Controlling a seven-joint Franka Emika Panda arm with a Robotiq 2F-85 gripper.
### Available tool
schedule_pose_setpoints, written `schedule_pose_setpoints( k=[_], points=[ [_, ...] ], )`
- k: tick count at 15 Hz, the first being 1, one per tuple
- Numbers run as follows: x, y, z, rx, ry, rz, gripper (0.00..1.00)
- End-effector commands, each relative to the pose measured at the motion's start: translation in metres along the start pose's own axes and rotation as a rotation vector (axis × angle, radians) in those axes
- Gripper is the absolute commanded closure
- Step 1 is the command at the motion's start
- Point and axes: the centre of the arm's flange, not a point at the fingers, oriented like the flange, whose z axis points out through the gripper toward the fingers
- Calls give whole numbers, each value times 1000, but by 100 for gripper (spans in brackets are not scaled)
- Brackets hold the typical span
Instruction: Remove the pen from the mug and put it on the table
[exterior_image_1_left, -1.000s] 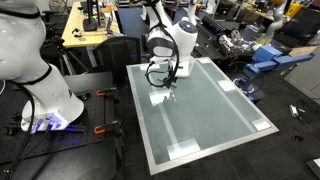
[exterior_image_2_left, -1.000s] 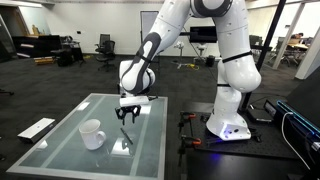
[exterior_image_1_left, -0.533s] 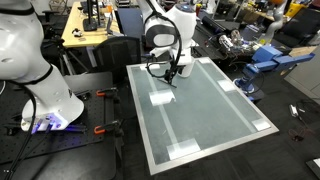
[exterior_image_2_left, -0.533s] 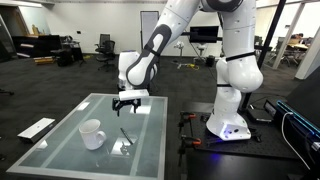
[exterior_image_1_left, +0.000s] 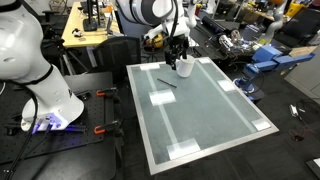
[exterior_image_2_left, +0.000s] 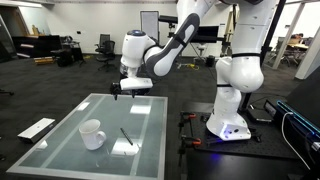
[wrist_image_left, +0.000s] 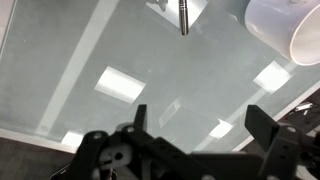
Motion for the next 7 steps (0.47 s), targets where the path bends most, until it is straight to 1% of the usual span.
schedule_pose_setpoints(
  k=[1,7],
  points=[
    [-1,-1,-6,8,8,3,0],
    [-1,1,2,-7,0,4,0]
  ],
)
